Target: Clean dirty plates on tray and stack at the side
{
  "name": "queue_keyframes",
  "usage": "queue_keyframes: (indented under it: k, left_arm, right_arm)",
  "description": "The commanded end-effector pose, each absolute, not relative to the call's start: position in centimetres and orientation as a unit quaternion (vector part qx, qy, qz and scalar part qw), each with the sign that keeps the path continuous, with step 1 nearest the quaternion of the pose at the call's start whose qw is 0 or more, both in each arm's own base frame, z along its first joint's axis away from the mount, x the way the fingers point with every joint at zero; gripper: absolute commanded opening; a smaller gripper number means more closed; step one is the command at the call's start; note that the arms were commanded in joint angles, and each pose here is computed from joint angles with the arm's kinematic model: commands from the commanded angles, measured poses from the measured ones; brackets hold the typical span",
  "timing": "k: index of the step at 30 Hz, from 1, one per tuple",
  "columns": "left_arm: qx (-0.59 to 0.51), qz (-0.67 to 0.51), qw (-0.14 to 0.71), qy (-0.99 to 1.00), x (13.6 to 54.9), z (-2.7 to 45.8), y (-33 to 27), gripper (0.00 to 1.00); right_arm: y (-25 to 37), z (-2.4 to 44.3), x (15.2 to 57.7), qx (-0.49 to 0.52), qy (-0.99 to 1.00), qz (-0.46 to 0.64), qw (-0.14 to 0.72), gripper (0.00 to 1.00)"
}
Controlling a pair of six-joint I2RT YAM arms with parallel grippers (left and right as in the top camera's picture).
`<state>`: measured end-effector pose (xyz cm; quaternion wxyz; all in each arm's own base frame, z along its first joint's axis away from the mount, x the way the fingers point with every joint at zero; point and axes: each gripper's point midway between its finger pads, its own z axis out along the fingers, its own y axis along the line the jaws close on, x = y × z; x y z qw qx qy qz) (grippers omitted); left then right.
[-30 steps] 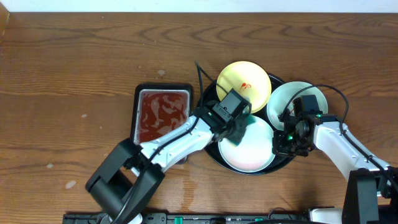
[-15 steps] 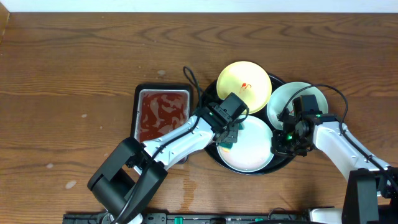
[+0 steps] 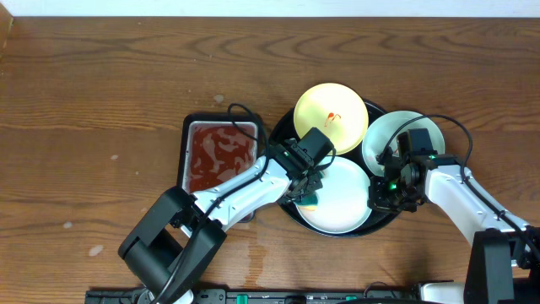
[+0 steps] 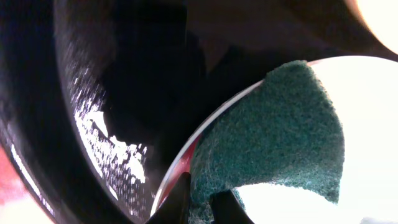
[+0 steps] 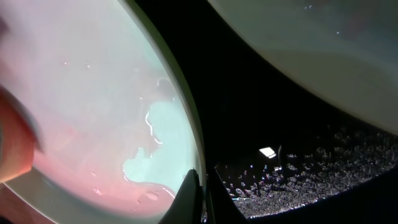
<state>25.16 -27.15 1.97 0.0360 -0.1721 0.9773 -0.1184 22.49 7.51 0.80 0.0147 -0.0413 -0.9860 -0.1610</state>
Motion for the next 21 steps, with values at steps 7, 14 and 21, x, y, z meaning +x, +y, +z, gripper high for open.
queue_keyframes:
  k: [7, 14, 21]
  left_arm:
    - [-0.293, -0.089, -0.021, 0.952, 23.2, 1.3, -25.7, 0.08]
    - [-0.330, -0.087, -0.048, 0.939, 22.3, 1.3, -25.8, 0.07]
    - [-0.140, -0.171, 0.021, 0.975, 25.4, 2.2, -29.0, 0.08]
  right_arm:
    - [6.8, 0.4, 22.0, -0.038, -0.989, -0.140, 0.023, 0.01]
    - [6.8, 0.4, 22.0, -0.038, -0.989, -0.140, 0.023, 0.01]
    - [6.8, 0.4, 22.1, -0.038, -0.989, -0.141, 0.021, 0.01]
